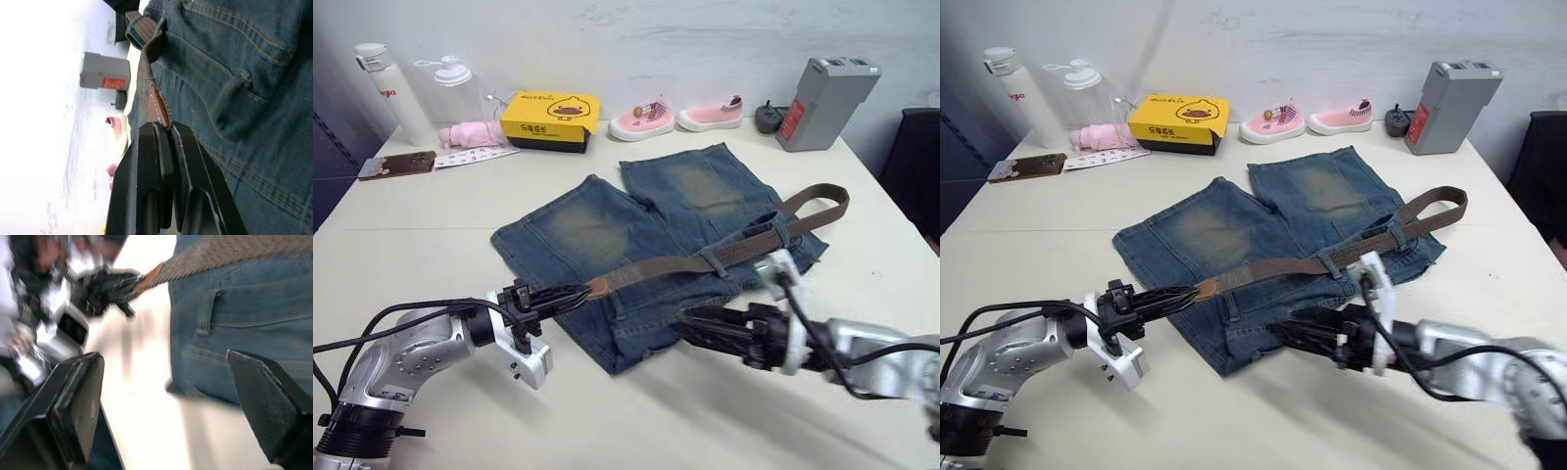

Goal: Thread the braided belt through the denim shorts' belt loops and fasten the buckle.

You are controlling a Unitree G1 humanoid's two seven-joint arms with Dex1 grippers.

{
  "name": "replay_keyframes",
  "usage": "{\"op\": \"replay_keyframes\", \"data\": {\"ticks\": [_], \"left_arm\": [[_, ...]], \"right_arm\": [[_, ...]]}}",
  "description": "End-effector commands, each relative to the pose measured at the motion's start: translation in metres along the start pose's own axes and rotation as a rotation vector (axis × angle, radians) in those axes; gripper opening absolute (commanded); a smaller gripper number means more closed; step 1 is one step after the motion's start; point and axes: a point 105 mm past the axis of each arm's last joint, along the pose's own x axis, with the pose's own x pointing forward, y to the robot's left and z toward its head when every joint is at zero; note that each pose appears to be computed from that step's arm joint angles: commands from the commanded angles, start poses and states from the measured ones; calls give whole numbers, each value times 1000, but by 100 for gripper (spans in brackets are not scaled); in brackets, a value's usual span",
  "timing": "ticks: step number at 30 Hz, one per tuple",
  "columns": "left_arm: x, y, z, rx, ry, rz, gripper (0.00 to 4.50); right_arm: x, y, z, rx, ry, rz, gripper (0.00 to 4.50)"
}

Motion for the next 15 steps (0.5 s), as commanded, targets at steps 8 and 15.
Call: {"op": "replay_keyframes", "data": {"ticks": [8,15], "left_arm": [[-3,10,3,37,2,26,0],[-1,12,3,37,-2,26,0]], "right_arm": [[34,9,35,383,-300,-120,430],[32,6,38,377,-303,-150,260]]}}
